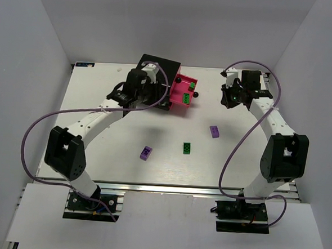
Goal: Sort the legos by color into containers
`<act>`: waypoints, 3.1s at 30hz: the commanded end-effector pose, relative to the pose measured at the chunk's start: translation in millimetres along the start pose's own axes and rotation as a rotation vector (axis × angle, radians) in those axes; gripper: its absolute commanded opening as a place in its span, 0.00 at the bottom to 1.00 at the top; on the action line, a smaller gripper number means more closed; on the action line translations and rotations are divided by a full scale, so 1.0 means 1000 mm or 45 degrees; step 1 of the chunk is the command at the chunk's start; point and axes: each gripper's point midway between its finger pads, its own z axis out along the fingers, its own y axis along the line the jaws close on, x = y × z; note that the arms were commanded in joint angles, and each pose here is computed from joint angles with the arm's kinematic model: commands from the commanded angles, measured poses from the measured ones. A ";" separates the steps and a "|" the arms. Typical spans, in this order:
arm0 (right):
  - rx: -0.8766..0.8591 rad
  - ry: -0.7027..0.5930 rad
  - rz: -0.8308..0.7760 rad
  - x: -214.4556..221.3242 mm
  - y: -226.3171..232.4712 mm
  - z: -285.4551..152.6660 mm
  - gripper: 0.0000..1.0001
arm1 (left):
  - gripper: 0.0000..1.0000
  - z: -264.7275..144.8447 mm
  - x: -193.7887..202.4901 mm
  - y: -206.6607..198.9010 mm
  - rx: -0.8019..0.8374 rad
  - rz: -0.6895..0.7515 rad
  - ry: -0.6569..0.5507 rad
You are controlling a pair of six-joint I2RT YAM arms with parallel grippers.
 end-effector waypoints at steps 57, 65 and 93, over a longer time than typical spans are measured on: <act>-1.021 -0.040 -0.910 0.103 0.199 0.026 0.89 | 0.64 -0.122 0.046 0.034 -0.536 -0.316 -0.213; -0.963 0.064 -0.914 0.118 0.206 0.048 0.77 | 0.66 -0.145 0.089 0.061 -0.628 -0.406 -0.205; -0.717 -0.375 -0.715 -0.042 0.184 -0.013 0.00 | 0.70 -0.125 0.098 0.061 -0.595 -0.398 -0.175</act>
